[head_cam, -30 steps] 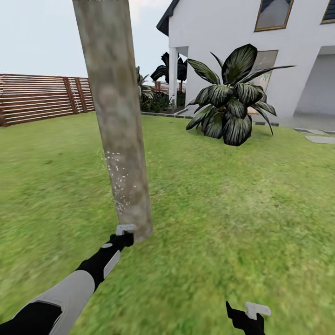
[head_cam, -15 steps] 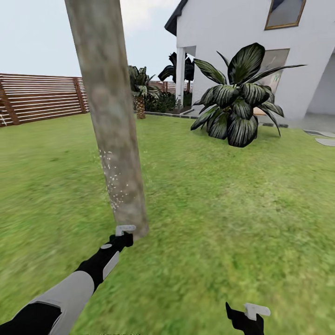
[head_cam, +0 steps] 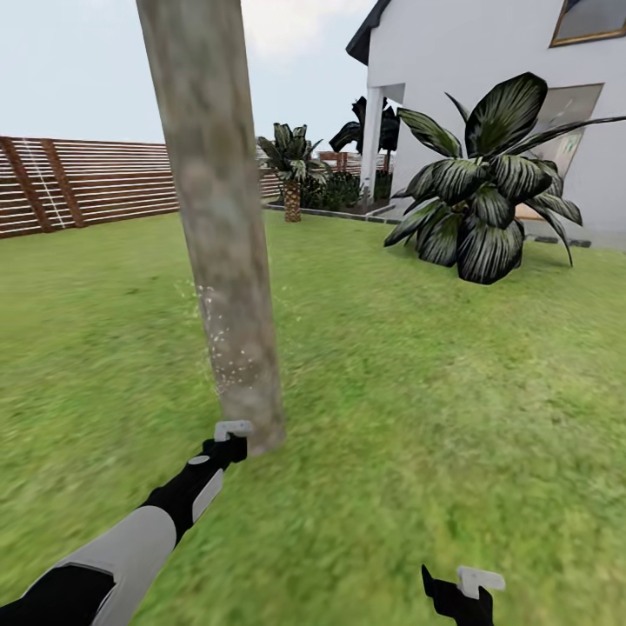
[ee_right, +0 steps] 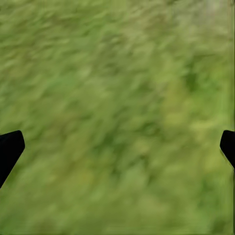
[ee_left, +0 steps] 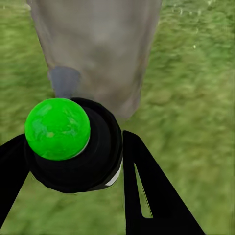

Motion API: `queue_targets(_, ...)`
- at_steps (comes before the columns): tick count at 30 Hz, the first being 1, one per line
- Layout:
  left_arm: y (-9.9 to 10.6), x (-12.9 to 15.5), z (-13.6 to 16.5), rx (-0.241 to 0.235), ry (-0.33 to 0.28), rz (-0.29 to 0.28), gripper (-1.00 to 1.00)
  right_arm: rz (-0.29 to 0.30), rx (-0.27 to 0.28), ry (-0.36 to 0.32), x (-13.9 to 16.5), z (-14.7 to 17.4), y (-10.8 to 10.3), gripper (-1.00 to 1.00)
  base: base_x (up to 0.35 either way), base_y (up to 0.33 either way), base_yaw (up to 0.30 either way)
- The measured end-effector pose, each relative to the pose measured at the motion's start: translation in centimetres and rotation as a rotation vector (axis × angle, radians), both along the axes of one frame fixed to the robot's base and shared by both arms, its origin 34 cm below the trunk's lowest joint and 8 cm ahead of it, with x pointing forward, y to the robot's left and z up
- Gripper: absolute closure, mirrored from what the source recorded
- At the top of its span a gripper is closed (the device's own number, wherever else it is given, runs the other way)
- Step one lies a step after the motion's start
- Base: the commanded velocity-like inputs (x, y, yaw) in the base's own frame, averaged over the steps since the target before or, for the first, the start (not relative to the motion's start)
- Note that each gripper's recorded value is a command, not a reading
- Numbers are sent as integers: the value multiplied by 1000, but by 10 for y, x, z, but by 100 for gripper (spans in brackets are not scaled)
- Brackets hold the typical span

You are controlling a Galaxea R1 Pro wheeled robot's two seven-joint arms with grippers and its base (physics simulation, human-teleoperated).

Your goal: In the garden, pick up the pesticide atomizer on the floor and spray pesticide onto both trees until each tree trunk is fully covered.

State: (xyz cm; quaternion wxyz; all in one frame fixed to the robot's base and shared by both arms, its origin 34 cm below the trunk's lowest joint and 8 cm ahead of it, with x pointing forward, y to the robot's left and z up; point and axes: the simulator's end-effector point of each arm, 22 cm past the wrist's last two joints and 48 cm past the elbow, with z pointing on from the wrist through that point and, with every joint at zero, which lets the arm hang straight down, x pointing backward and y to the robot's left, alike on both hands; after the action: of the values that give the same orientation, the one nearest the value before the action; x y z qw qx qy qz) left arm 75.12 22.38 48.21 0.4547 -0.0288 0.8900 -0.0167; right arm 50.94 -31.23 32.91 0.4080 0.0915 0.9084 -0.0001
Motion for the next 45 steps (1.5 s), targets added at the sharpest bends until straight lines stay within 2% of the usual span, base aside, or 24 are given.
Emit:
queue_targets(5,-1,-1,-1,-1,7,2,100,2,0,1,0,0,1,-100,172,-229,1)
queue_targets(7,-3,-5,-7,-2,40,-3,100,3,4,11,-4,-3,3,-100,143,-245,0)
queue_targets(10,-3,-7,-9,-2,54,-3,100,3,12,22,-8,-7,5,-100,54,-266,0)
queue_targets(14,-2,-7,-9,-1,55,-2,100,2,12,23,-8,-7,5,-100,3,-274,26)
queue_targets(23,-2,-7,-9,-1,55,-3,100,2,12,24,-9,-7,6,-100,0,-275,236)
queue_targets(32,-1,-7,-9,1,55,-2,100,2,12,24,-9,-7,6,-100,0,-275,32)
queue_targets(45,0,-7,-9,3,57,-1,100,4,12,24,-9,-7,6,-100,125,-251,268)
